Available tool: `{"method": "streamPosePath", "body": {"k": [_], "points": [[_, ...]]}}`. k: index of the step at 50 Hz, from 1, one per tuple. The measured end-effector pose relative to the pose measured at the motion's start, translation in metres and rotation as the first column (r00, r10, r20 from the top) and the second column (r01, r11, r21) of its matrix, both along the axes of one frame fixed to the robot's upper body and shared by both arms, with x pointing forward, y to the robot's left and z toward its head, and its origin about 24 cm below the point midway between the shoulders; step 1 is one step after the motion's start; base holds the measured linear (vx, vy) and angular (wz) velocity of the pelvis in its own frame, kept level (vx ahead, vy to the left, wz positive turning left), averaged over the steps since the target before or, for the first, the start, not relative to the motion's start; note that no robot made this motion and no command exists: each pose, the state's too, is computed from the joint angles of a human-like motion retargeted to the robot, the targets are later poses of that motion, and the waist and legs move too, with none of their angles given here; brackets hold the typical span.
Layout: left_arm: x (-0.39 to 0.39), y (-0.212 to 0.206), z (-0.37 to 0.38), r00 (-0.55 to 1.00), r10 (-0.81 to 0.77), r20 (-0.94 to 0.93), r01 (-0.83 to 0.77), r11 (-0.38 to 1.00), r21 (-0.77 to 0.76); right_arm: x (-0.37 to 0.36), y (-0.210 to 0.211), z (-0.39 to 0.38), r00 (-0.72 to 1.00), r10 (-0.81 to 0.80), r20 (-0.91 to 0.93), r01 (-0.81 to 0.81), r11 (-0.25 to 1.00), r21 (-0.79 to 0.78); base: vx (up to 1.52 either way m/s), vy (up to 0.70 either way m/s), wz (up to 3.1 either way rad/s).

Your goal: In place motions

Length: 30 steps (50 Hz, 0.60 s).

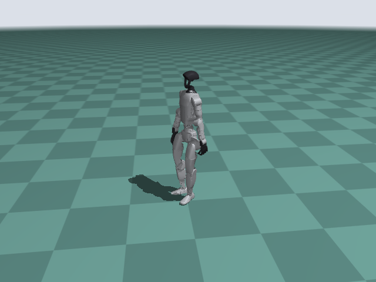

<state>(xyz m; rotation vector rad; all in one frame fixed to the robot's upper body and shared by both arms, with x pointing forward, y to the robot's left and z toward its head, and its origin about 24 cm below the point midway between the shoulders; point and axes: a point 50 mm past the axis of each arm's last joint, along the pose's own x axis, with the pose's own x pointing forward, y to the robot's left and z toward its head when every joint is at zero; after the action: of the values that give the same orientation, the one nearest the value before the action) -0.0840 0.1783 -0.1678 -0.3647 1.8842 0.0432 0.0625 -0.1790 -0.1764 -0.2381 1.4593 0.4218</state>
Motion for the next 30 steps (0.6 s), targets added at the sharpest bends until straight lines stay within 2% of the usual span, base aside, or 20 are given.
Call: {"method": "streamPosePath", "body": {"k": [8,13,22,30], "points": [[0.011,0.009,0.000,1.000,-0.019,-0.009,0.020,0.999,0.029,0.005,-0.004,0.001,0.999,-0.035,0.036,0.036,0.999,-0.011,-0.24,0.03,0.05],[0.043,0.022,-0.004,0.994,-0.077,0.079,0.072,0.995,0.069,0.001,-0.012,0.001,0.998,-0.052,0.027,0.053,0.998,-0.032,-0.22,0.03,0.15],[0.104,0.043,-0.005,0.958,-0.125,0.257,0.085,0.983,0.161,-0.030,-0.016,-0.002,0.995,-0.064,-0.080,0.059,0.996,-0.059,-0.12,-0.03,0.29],[0.137,0.037,-0.005,0.916,-0.152,0.371,0.096,0.982,0.165,-0.066,-0.021,-0.001,0.973,-0.092,-0.211,0.075,0.993,-0.089,0.00,-0.02,0.15]]}}
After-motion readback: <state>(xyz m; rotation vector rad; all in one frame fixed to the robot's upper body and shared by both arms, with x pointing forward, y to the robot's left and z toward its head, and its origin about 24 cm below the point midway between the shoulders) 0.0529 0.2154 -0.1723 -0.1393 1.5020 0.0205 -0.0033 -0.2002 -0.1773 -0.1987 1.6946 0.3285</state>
